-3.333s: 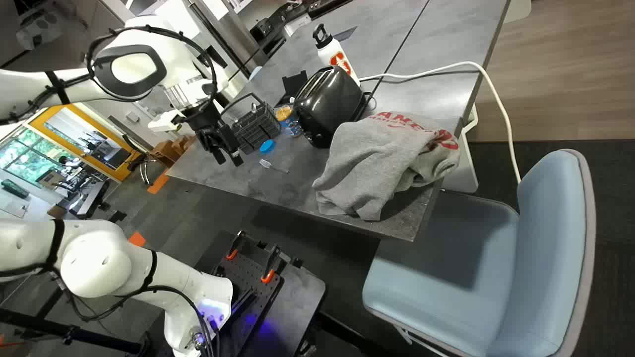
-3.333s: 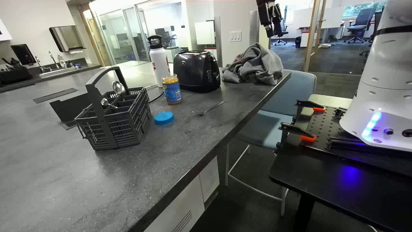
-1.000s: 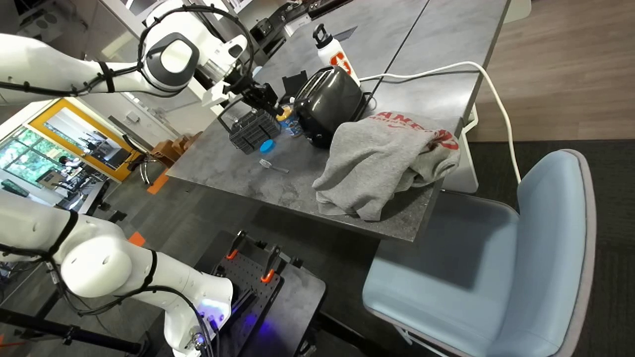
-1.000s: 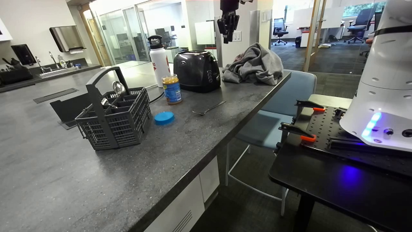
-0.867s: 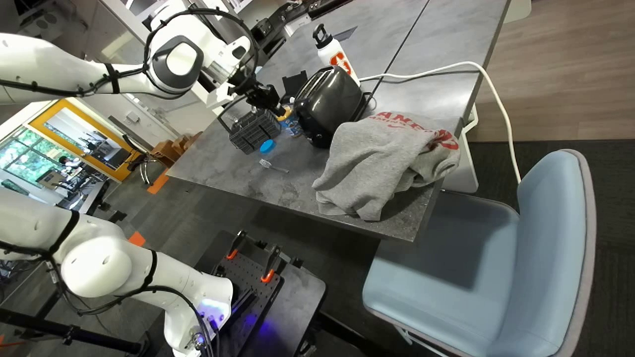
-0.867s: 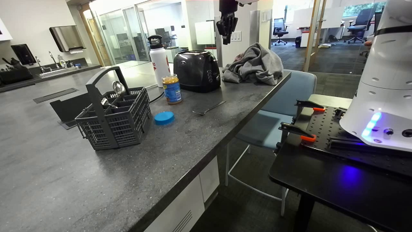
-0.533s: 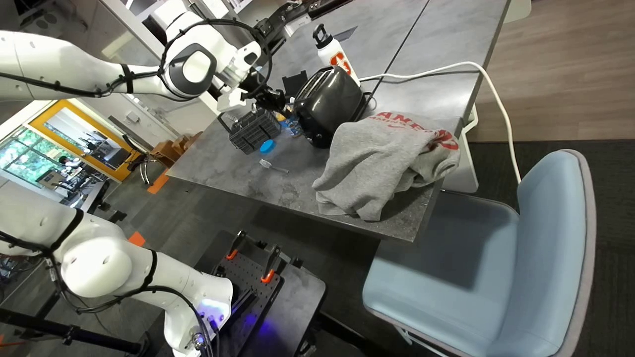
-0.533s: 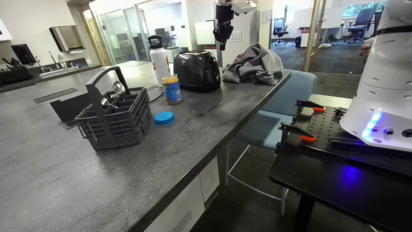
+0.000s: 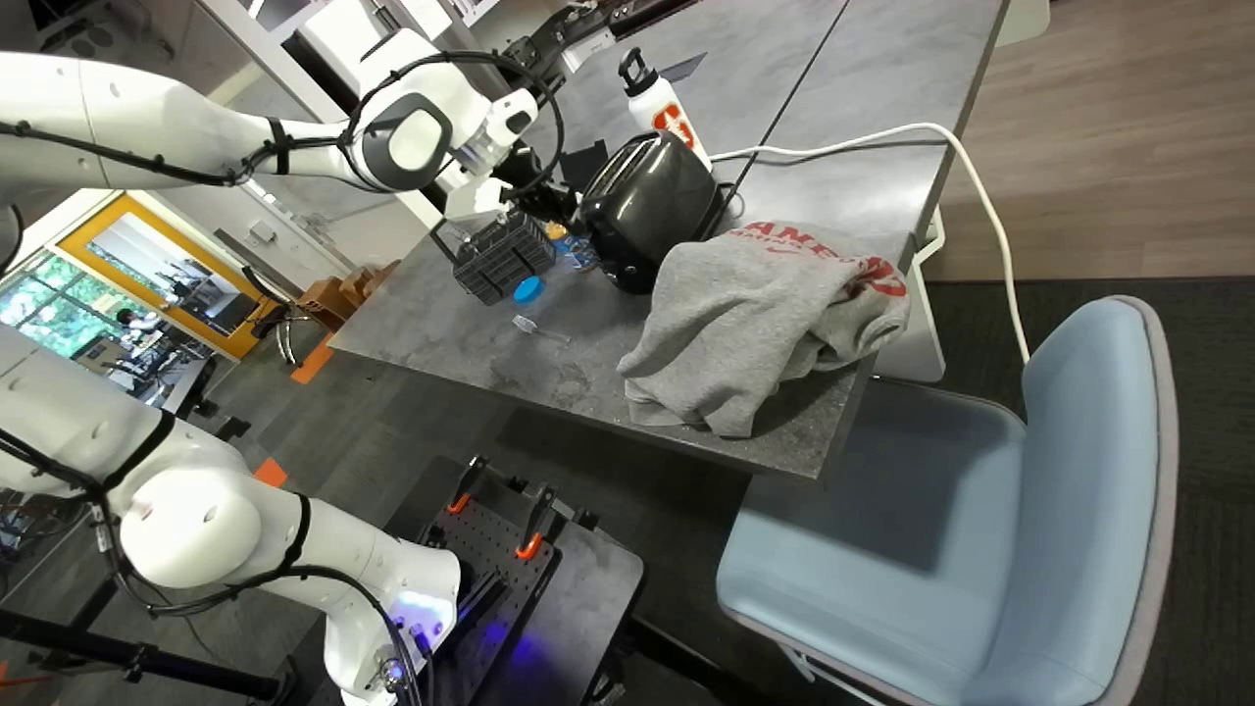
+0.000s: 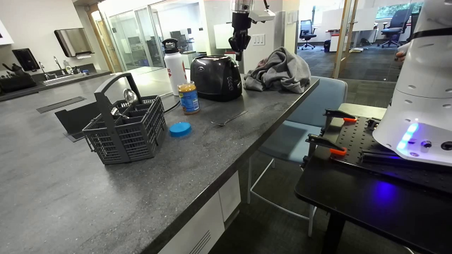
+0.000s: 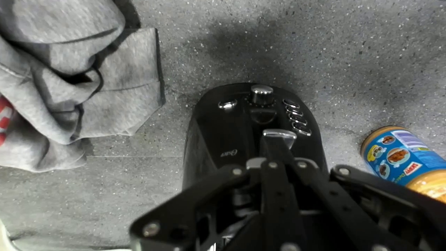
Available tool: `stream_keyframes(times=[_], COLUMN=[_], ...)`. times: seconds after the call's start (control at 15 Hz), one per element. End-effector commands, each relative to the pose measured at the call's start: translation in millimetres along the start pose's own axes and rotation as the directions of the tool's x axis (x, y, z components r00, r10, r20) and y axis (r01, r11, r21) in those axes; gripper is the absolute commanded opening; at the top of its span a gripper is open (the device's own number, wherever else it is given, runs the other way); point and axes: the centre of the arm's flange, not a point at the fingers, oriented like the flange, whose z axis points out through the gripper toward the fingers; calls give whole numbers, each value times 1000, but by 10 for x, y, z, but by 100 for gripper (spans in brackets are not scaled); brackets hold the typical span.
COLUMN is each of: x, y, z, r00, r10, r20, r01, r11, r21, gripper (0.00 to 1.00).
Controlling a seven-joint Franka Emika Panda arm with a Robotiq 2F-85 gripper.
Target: Push the toaster press handle down, then flick it back up
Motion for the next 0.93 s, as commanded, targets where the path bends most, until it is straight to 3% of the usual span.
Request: stream_keyframes(times=[0.0, 0.87], x=[135, 151], y=[-8, -2], z=[62, 495], r00=[1000, 998], r10=[-19, -9], r20=[-8, 65], r01=[20, 7], r11=[999, 999], r21=[30, 32], gripper=[0, 0])
